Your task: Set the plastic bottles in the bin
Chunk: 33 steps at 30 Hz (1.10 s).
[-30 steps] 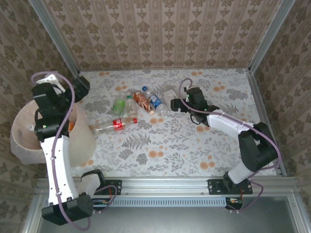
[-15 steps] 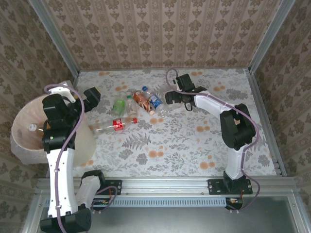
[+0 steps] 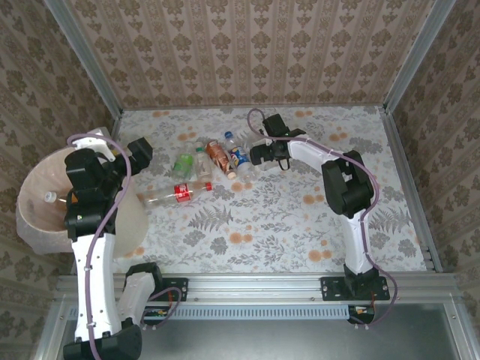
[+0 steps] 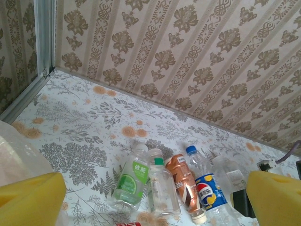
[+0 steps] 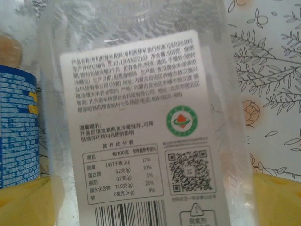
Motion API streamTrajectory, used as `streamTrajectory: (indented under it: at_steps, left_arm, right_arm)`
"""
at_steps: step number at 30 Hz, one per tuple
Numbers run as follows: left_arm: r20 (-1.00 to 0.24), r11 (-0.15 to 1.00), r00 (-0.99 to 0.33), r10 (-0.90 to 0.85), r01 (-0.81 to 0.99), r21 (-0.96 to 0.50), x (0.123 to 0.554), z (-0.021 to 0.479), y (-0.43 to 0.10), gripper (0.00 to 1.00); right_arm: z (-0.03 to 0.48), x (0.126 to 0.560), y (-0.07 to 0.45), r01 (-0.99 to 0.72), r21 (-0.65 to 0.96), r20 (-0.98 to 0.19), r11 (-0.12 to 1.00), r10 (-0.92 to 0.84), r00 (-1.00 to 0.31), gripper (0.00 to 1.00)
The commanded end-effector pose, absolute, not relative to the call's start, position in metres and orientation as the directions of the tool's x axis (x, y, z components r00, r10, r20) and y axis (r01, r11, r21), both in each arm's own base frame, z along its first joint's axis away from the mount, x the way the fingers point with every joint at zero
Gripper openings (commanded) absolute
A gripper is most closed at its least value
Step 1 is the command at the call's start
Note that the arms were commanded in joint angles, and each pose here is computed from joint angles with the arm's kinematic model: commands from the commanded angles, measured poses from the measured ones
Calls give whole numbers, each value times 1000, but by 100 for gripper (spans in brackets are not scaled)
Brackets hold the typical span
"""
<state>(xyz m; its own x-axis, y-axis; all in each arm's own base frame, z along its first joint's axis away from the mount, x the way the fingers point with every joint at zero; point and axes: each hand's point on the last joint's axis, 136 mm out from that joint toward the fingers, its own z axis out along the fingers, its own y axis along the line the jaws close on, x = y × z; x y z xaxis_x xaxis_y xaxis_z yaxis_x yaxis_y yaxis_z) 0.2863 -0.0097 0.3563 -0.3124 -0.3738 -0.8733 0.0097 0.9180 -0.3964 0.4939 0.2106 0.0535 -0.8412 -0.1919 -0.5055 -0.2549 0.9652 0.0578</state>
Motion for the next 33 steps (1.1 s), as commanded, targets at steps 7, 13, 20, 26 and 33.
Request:
streamTrajectory:
  at_steps: [7, 13, 20, 26, 33]
  left_arm:
    - [-873, 928, -337, -352, -5, -372, 285, 346, -8, 100]
    - [-864, 922, -357, -357, 17, -388, 287, 345, -13, 100]
    - [-849, 895, -384, -363, 111, -433, 291, 349, -32, 100]
    - [-839, 863, -398, -372, 185, -470, 290, 352, -51, 100]
    - [-786, 799, -473, -397, 243, -550, 296, 334, -84, 100]
  right_arm:
    - [38, 496, 202, -286, -11, -492, 958, -255, -832, 94]
    - [37, 498, 201, -299, -28, -501, 954, -272, -822, 83]
    - [67, 490, 194, -254, -10, -595, 967, -209, -776, 72]
    - [84, 462, 180, -197, 31, -645, 980, -131, -753, 69]
    - [95, 430, 159, -146, 57, -709, 988, -63, -702, 66]
